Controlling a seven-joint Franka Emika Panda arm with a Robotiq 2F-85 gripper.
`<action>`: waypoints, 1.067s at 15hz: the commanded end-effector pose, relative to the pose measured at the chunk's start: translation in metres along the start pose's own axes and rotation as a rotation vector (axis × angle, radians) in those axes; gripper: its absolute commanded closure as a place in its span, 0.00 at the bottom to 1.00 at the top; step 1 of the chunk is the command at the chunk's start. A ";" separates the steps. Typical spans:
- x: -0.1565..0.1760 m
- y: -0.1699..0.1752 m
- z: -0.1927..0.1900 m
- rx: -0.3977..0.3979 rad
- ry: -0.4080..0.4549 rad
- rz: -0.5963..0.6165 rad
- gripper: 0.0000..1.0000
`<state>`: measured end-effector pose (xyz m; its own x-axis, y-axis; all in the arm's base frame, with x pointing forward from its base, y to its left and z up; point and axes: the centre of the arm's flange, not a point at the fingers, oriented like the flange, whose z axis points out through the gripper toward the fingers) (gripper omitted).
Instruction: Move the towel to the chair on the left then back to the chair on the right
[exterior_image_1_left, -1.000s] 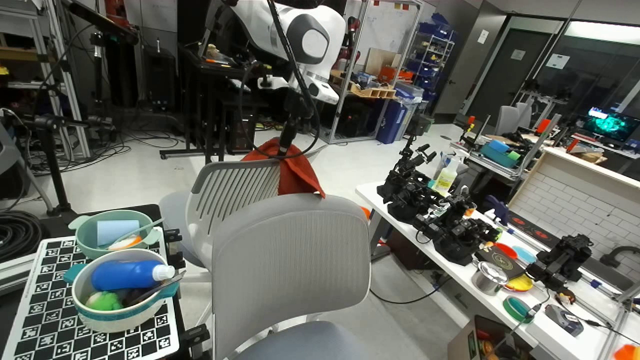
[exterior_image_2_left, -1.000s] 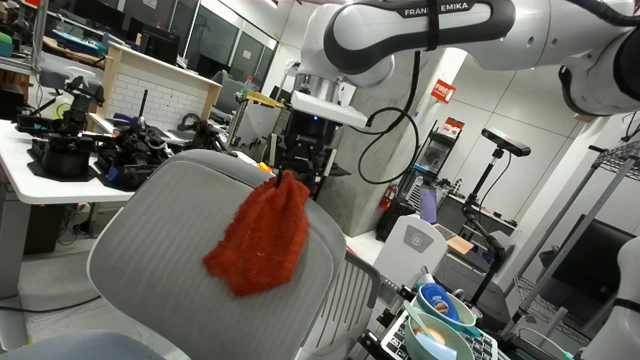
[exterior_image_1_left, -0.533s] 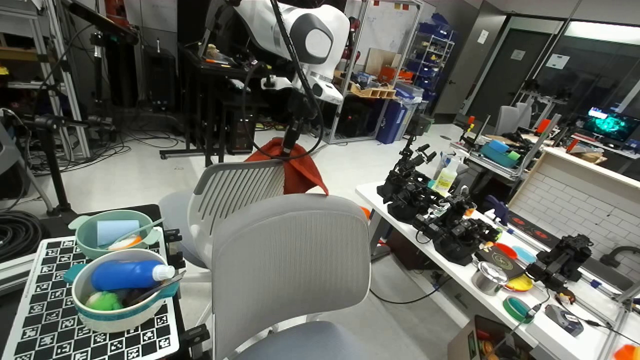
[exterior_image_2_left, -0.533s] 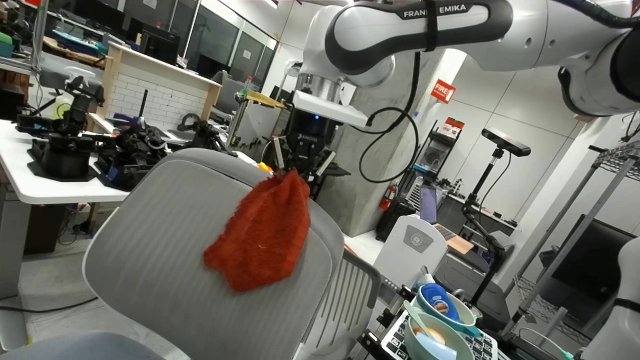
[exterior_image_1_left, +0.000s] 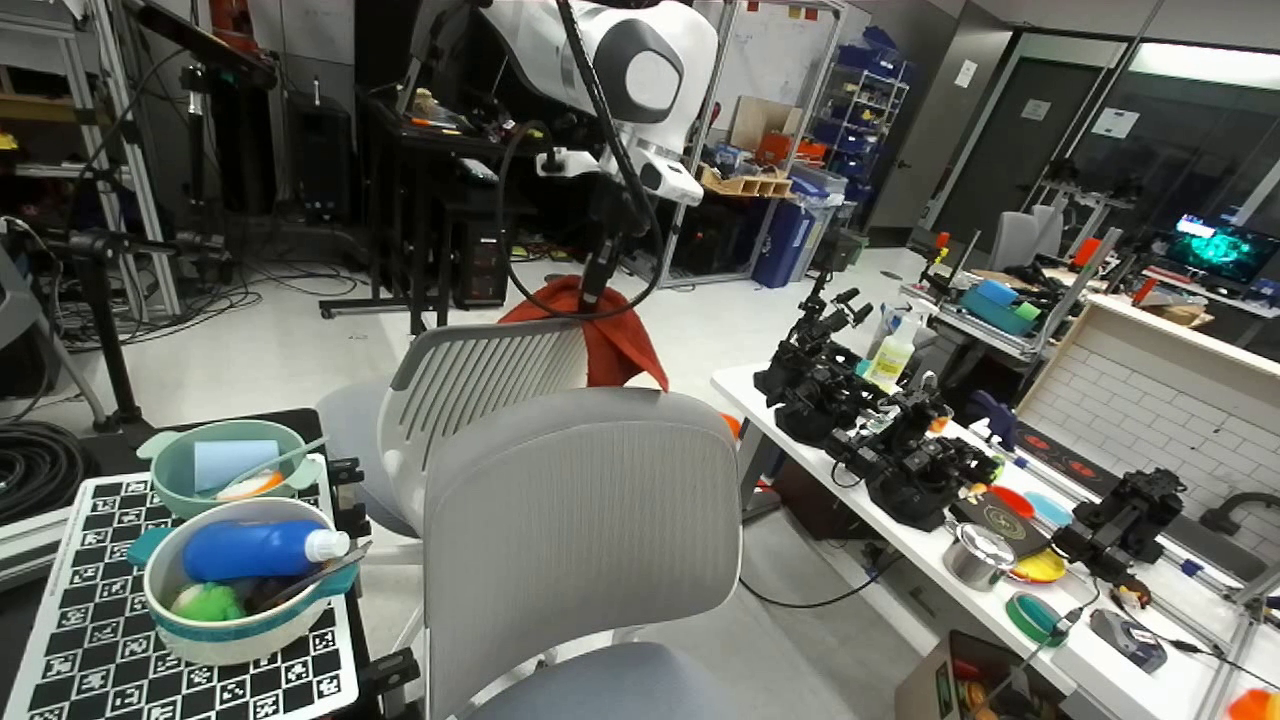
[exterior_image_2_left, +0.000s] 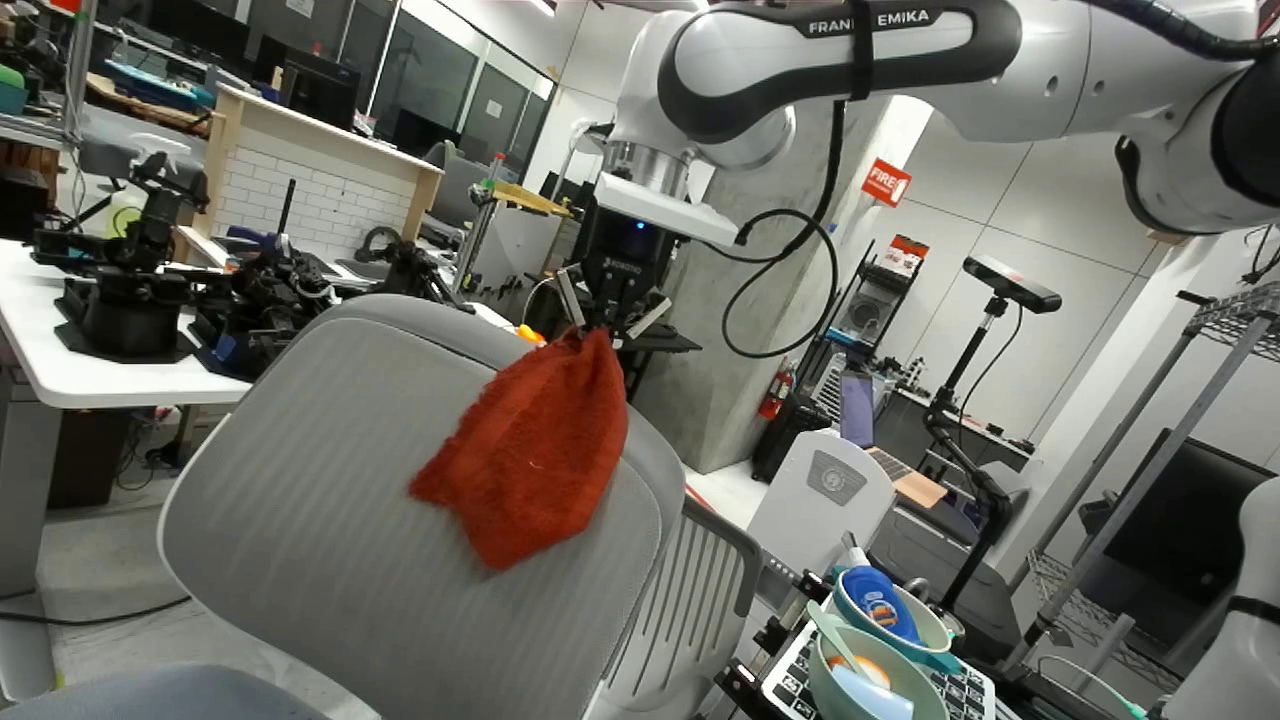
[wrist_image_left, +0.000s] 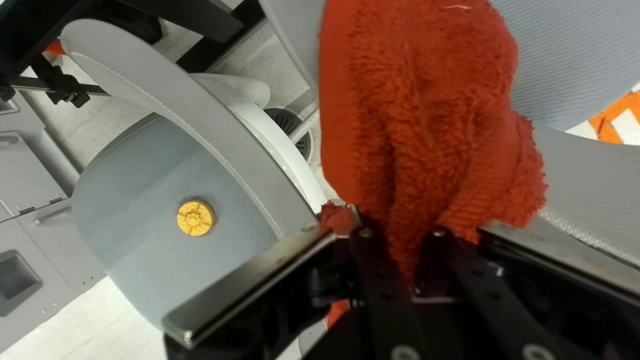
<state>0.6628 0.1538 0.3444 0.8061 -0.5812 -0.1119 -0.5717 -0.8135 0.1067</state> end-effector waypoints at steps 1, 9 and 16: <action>0.015 0.018 -0.035 0.047 0.012 0.002 0.97; 0.089 0.078 -0.164 0.219 0.089 0.109 0.97; 0.126 0.112 -0.212 0.299 0.114 0.186 0.97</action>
<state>0.7089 -0.0010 0.5368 0.6902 -0.7235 0.0104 -0.7133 -0.6827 -0.1584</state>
